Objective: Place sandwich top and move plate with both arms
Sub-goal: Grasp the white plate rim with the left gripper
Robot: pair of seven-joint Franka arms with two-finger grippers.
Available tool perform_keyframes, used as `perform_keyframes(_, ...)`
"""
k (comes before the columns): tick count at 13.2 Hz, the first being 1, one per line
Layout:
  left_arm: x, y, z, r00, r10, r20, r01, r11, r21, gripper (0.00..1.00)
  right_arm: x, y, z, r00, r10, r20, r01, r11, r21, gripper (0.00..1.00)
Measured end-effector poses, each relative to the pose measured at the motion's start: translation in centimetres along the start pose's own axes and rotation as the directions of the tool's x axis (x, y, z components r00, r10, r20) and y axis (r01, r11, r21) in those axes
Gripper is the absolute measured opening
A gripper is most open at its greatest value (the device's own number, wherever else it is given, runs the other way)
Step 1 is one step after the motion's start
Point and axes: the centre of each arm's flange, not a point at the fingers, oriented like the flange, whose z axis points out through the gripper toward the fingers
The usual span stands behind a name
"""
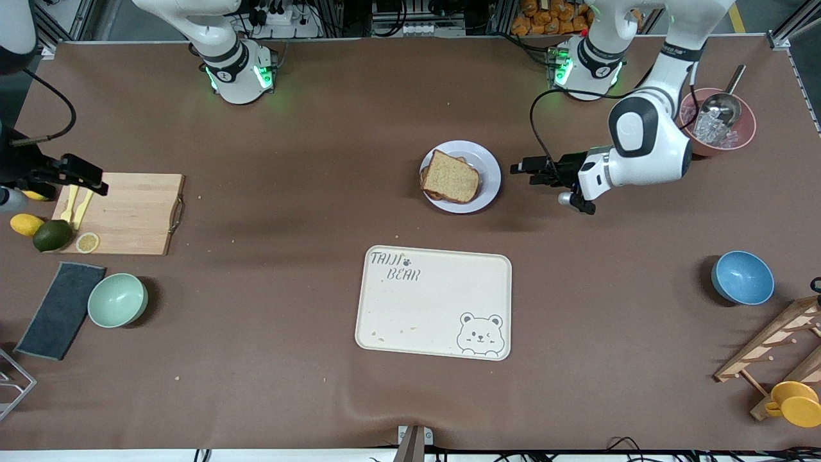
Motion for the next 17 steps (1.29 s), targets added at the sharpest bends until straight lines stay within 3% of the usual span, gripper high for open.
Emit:
perform_keyframes(3,-1.0,-1.8,4.1,0.998,0.010,-0.059,-0.012,0.999,-0.037,1.00,0.0,-0.3,-0.5,1.000,-0.005,-0.001,0.005,1.000,0.000,1.00)
perform_keyframes(7,-2.6,-4.3,8.0,0.992,0.038,-0.117,-0.047,0.996,-0.073,1.00,0.1,-0.4,-2.3,0.999,-0.007,-0.040,0.007,1.000,-0.005,1.00)
perform_keyframes(12,-3.3,-4.9,9.5,0.990,0.026,-0.136,-0.039,0.994,-0.100,1.00,0.7,-0.8,-3.6,0.994,-0.015,-0.112,0.013,1.000,-0.015,1.00)
perform_keyframes(13,-3.6,-4.7,10.0,0.991,0.015,-0.136,-0.030,0.994,-0.108,0.93,0.7,-0.7,-3.7,0.993,-0.014,-0.114,0.012,1.000,-0.016,1.00)
perform_keyframes(17,-4.9,-5.7,11.7,0.988,0.019,-0.153,-0.038,0.992,-0.123,0.48,0.6,-0.7,-3.7,0.994,-0.014,-0.105,0.012,1.000,-0.016,1.00)
